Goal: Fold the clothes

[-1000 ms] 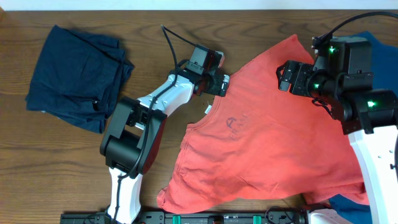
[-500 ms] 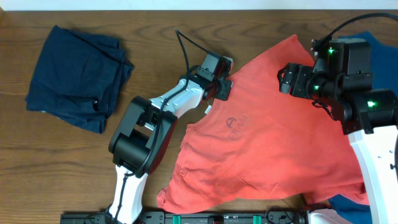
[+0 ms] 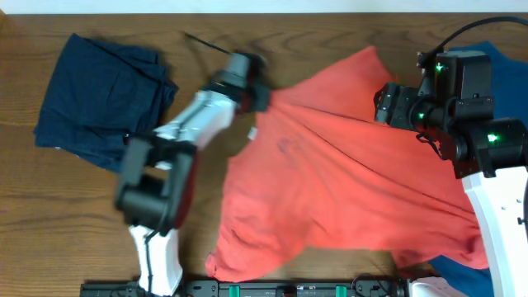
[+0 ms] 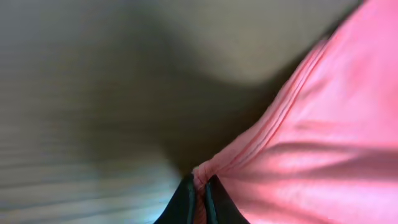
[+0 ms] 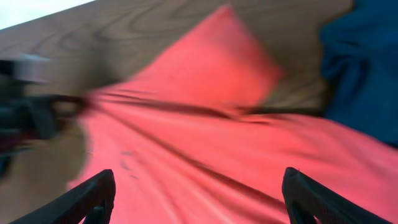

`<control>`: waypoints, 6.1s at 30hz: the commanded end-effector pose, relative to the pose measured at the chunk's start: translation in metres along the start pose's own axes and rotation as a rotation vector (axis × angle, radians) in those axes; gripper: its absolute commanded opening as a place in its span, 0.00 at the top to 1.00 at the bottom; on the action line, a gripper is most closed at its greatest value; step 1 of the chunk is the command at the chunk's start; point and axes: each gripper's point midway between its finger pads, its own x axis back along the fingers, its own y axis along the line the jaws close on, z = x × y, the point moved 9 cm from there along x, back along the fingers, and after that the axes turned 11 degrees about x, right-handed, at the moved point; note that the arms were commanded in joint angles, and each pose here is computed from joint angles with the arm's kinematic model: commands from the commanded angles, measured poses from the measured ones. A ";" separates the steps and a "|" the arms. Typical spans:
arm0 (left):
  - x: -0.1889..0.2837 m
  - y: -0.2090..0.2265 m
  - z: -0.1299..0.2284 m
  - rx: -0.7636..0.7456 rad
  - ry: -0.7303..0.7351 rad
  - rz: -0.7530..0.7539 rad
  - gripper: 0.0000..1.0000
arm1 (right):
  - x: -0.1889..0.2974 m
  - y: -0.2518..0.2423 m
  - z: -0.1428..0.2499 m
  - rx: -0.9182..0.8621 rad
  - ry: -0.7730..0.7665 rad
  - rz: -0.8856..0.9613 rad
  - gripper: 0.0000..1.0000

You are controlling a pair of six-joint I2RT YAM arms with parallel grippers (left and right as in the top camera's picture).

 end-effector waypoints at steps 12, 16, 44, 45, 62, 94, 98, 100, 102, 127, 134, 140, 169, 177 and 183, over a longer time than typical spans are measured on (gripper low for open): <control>0.061 0.090 -0.042 0.178 -0.090 -0.158 0.77 | -0.024 -0.038 -0.005 -0.072 0.036 0.290 0.10; 0.068 0.085 -0.037 0.180 -0.056 -0.126 0.57 | -0.049 -0.071 -0.003 -0.185 0.105 0.358 0.10; 0.114 -0.015 0.048 0.051 0.358 0.020 0.48 | -0.239 -0.228 0.096 -0.463 0.531 0.752 0.99; 0.114 -0.015 0.050 0.051 0.365 0.019 0.48 | -0.234 -0.241 0.095 -0.469 0.509 0.808 0.99; 0.114 -0.013 0.050 0.040 0.358 -0.010 0.37 | -0.143 -0.298 0.003 -0.411 0.122 0.146 0.45; 0.113 -0.005 0.047 -0.008 0.318 -0.101 0.11 | -0.279 -0.027 0.079 -0.170 0.433 0.001 0.99; 0.113 -0.005 0.047 -0.008 0.318 -0.101 0.10 | -0.315 -0.029 0.090 -0.306 0.400 0.021 0.99; 0.113 -0.005 0.047 -0.008 0.317 -0.100 0.09 | -0.338 -0.029 0.086 -0.378 0.304 -0.002 0.99; 0.113 -0.006 0.046 -0.008 0.315 -0.099 0.07 | -0.355 -0.026 0.074 -0.418 0.186 -0.067 0.99; 0.025 0.034 0.050 -0.112 0.336 -0.299 0.77 | -0.117 -0.014 -0.029 -0.050 0.056 -0.162 0.53; 0.000 0.079 0.068 -0.026 0.470 -0.397 0.94 | -0.097 -0.058 -0.012 -0.164 0.154 -0.059 0.53; 0.012 0.131 0.071 0.155 0.519 -0.578 0.94 | -0.109 -0.091 -0.004 -0.221 0.197 -0.009 0.49; 0.123 0.143 0.022 0.436 0.262 -0.494 0.90 | -0.286 -0.171 0.052 -0.291 0.286 -0.067 0.74; 0.125 0.137 0.020 0.440 0.262 -0.438 0.89 | -0.283 -0.191 -0.016 -0.320 -0.111 -0.049 0.99; 0.120 0.126 0.019 0.429 0.265 -0.376 0.86 | -0.258 -0.198 -0.086 -0.248 -0.467 -0.064 0.85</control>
